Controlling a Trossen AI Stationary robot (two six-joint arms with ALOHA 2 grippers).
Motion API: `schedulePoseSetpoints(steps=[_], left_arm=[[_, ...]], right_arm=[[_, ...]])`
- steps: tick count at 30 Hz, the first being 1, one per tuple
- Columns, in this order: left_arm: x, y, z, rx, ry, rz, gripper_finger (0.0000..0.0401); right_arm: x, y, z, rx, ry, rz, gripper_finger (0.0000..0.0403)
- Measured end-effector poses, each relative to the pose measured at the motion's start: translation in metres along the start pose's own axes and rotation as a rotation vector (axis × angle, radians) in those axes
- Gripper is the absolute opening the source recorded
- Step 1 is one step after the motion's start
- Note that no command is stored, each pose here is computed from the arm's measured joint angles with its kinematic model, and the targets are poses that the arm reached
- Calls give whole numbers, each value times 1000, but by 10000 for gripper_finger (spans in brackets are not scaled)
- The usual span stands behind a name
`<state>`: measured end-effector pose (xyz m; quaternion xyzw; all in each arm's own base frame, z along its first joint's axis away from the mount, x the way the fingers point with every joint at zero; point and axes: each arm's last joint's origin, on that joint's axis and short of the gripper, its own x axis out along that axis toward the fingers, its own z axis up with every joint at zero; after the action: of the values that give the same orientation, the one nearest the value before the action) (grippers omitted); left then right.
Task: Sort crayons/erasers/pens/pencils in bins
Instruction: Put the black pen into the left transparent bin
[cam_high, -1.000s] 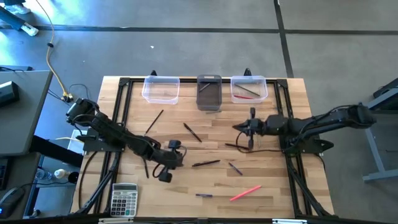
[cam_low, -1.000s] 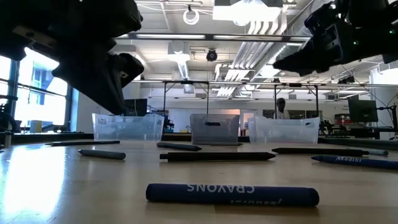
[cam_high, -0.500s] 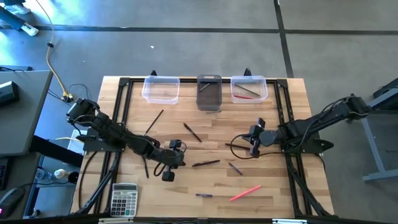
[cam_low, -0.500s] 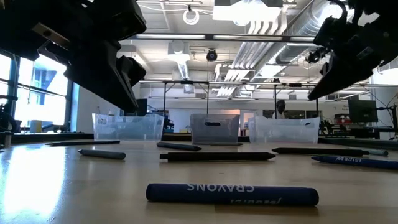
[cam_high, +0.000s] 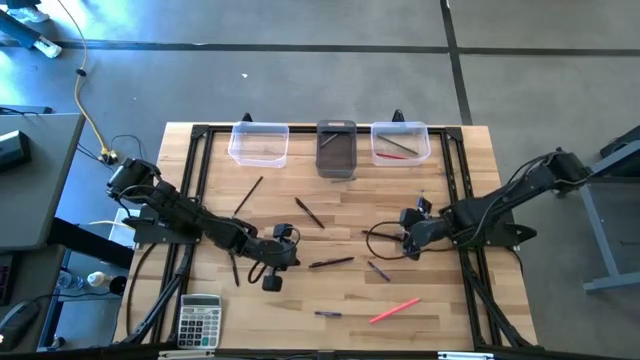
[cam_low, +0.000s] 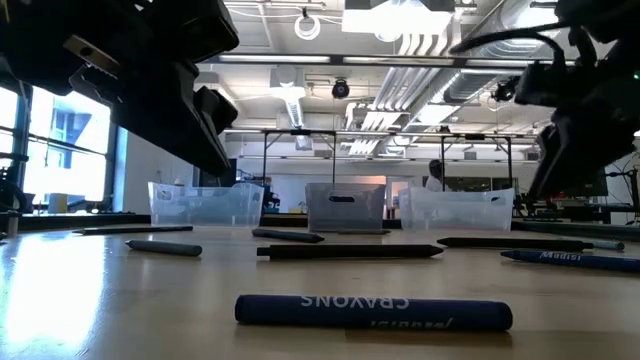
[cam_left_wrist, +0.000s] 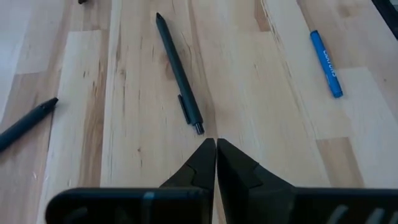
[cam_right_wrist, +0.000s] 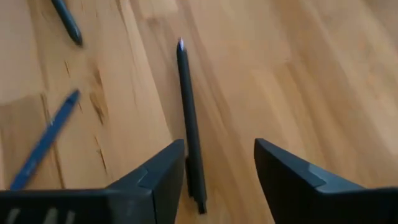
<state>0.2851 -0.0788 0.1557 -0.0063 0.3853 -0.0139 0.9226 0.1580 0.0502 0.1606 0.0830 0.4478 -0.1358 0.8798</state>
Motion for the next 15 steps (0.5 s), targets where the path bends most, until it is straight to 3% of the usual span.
schedulePoseSetpoints(steps=[8, 15], left_arm=[[0, 0, 1, -1, -6, -2, 1], [0, 0, 2, -3, -19, -4, 0]], right_arm=[[21, 5, -9, -22, 131, -36, 184], [31, 8, -13, -29, 189, -46, 157]])
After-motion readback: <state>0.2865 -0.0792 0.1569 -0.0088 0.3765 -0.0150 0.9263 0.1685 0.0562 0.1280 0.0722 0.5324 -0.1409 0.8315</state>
